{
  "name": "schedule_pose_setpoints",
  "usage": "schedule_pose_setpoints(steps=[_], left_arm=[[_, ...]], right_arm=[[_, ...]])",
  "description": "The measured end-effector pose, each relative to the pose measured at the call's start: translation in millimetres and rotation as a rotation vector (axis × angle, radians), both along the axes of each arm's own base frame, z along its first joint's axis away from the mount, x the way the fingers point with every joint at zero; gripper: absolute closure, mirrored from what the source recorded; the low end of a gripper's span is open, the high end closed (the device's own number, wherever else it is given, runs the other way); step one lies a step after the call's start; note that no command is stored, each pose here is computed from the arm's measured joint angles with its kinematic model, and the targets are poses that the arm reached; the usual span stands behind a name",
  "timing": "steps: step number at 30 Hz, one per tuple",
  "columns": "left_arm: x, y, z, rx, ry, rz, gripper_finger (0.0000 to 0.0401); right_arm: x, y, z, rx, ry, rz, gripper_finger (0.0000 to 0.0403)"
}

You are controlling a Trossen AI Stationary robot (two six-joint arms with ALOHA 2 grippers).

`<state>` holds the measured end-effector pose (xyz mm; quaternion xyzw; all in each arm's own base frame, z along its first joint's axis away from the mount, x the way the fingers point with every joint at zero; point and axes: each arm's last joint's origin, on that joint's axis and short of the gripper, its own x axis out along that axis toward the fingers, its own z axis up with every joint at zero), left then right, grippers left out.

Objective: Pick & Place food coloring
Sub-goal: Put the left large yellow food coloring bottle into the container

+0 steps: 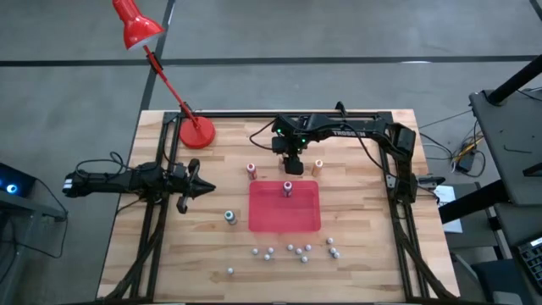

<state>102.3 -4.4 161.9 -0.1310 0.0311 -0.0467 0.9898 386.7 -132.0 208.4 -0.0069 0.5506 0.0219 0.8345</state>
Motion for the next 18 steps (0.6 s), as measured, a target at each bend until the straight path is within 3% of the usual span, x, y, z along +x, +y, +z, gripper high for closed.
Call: schedule_pose_setpoints(steps=[10, 18], left_arm=[[0.0, 0.0, 0.0, 0.0, 0.0, 0.0, 0.0401], [0.0, 0.0, 0.0, 0.0, 0.0, 0.0, 0.0401]], right_arm=[[1.5, -0.6, 3.5, -0.005, -0.012, 0.0, 0.024], [1.7, -0.6, 3.6, -0.005, -0.014, 0.0, 0.0291]])
